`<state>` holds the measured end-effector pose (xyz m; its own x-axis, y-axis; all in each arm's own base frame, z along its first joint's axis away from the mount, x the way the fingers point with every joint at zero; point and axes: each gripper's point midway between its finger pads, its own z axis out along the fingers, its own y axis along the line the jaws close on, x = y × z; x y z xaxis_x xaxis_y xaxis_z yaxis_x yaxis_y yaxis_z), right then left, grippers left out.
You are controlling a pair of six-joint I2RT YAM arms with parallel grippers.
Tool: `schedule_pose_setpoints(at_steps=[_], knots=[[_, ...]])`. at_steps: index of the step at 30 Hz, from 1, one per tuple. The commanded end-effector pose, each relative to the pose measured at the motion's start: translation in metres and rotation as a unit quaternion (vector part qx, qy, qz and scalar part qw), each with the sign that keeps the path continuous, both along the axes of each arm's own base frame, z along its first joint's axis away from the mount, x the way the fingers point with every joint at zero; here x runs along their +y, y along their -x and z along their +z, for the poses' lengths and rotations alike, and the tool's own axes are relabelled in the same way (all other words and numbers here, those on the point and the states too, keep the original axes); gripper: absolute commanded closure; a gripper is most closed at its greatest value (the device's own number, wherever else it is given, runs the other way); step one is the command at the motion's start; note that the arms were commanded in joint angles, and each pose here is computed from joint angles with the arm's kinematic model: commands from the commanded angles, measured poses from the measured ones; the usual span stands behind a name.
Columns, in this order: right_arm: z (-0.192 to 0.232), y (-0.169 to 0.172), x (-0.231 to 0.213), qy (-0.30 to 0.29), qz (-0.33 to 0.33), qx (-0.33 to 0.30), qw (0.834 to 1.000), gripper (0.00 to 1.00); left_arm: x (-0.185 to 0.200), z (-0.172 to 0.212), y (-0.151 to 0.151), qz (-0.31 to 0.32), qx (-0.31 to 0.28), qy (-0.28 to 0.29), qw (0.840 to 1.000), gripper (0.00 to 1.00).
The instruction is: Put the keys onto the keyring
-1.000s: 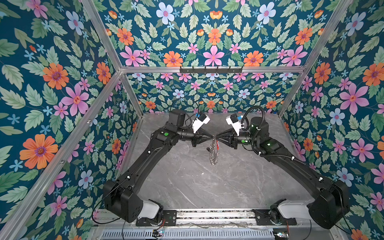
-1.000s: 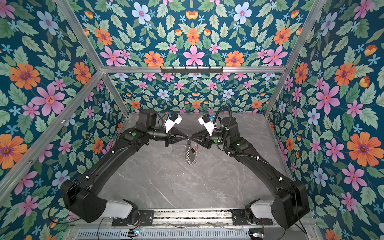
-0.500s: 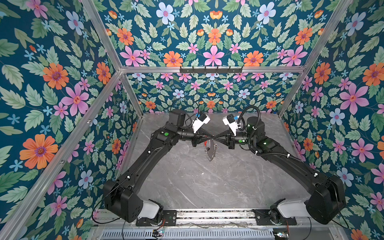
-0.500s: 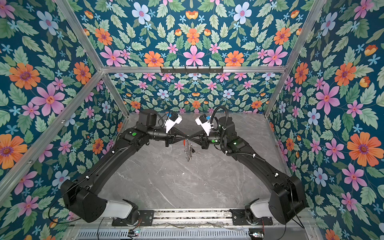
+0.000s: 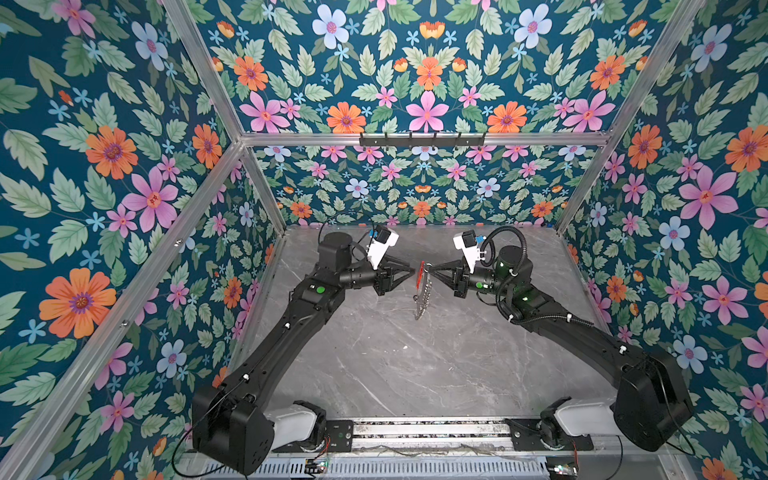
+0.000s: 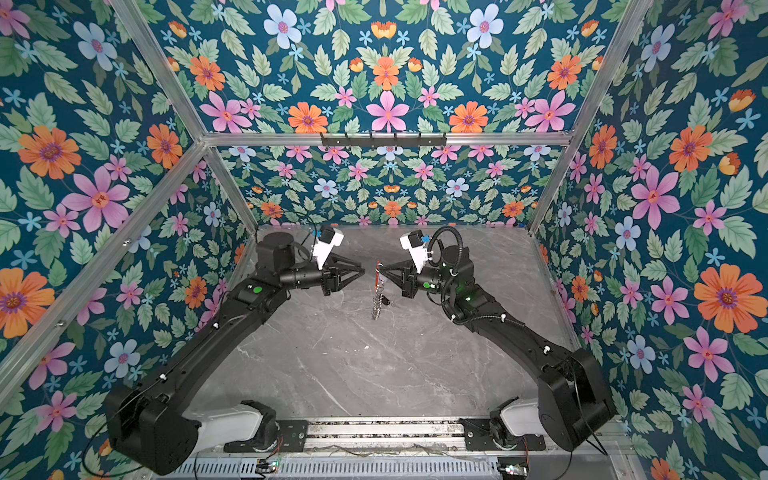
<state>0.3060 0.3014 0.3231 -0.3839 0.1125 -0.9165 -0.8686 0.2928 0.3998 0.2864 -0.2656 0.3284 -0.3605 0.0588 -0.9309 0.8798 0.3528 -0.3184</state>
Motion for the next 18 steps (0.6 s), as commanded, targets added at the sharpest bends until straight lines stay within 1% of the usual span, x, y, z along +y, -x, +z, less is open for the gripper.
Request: schedule_pose_setpoints(at_steps=[1,3,5,10,11,13,15,17,18], knots=[[0.038,0.0,-0.002,-0.064,-0.004,-0.047,0.997,1.0,0.005,0.048,-0.006,0.027,-0.061,0.1,0.993,0.65],[0.042,0.002,0.0,-0.077,0.008,-0.046,0.996,1.0,0.001,0.05,-0.001,0.007,-0.059,0.122,0.991,0.65],[0.045,0.005,0.002,-0.088,0.02,-0.044,0.995,1.0,-0.002,0.052,0.002,-0.012,-0.056,0.132,0.99,0.65],[0.05,0.009,0.005,-0.1,0.044,-0.037,0.993,1.0,-0.005,0.057,0.003,-0.026,-0.059,0.142,0.988,0.64],[0.051,0.01,0.005,-0.103,0.047,-0.036,0.993,1.0,-0.006,0.058,0.004,-0.033,-0.057,0.146,0.987,0.66],[0.053,0.011,0.006,-0.108,0.053,-0.035,0.992,1.0,-0.008,0.058,0.005,-0.044,-0.052,0.151,0.986,0.73],[0.054,0.013,0.006,-0.11,0.059,-0.035,0.992,1.0,-0.01,0.057,0.005,-0.05,-0.044,0.155,0.986,0.82],[0.057,0.013,0.006,-0.113,0.06,-0.036,0.991,1.0,-0.011,0.055,0.004,-0.054,-0.037,0.156,0.986,0.85],[0.058,0.014,0.006,-0.115,0.061,-0.037,0.991,1.0,-0.011,0.055,0.002,-0.053,-0.034,0.158,0.985,0.84]])
